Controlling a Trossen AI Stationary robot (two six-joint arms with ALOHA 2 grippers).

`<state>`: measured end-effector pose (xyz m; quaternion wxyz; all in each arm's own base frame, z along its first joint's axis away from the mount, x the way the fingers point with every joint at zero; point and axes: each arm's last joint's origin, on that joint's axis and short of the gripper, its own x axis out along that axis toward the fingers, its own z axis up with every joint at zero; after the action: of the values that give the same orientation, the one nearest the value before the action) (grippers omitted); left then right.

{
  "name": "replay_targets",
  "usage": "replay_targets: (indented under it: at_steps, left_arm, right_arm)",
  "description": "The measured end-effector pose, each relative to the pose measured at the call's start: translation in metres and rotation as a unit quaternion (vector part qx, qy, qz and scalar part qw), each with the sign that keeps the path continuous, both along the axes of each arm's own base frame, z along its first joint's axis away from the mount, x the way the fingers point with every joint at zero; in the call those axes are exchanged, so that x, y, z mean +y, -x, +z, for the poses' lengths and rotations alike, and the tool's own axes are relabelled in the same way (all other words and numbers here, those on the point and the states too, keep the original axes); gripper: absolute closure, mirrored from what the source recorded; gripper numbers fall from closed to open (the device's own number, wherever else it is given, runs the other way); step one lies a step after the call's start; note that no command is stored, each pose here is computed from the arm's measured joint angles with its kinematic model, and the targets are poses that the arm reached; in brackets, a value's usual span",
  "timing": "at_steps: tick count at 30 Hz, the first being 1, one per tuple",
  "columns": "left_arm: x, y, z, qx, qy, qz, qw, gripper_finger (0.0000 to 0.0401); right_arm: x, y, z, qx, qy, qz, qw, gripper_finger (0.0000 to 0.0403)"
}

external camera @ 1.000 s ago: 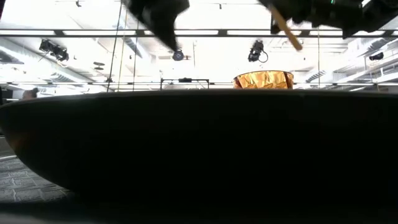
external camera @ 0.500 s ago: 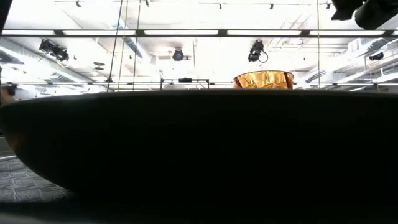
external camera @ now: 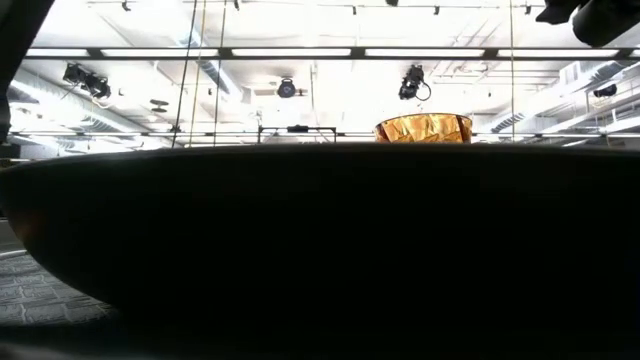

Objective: Pick and place plate/cup/fork/spoon on tray
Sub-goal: Put the brown spoon on the black tray to the left of the orange fork

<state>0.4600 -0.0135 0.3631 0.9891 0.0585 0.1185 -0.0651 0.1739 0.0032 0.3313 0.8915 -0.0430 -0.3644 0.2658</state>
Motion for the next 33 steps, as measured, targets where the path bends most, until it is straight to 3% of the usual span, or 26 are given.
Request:
replay_targets:
  at_steps: [8,23,33]
  left_arm:
    - [0.024,-0.015,-0.010,-0.043,0.025,-0.062,0.997,0.0266]
    - [0.023,-0.018,-0.006,-0.084,0.030,-0.104,0.991,0.0268]
    - [0.022,-0.018,-0.006,-0.083,0.039,-0.115,0.989,0.0315]
  right_arm:
    - [0.001,0.001,0.003,-0.036,-0.034,-0.052,0.997,0.0367]
    - [-0.001,-0.012,-0.005,-0.024,-0.048,-0.075,0.996,0.0367]
    - [0.003,-0.013,-0.006,-0.027,-0.033,-0.064,0.997,0.0367]
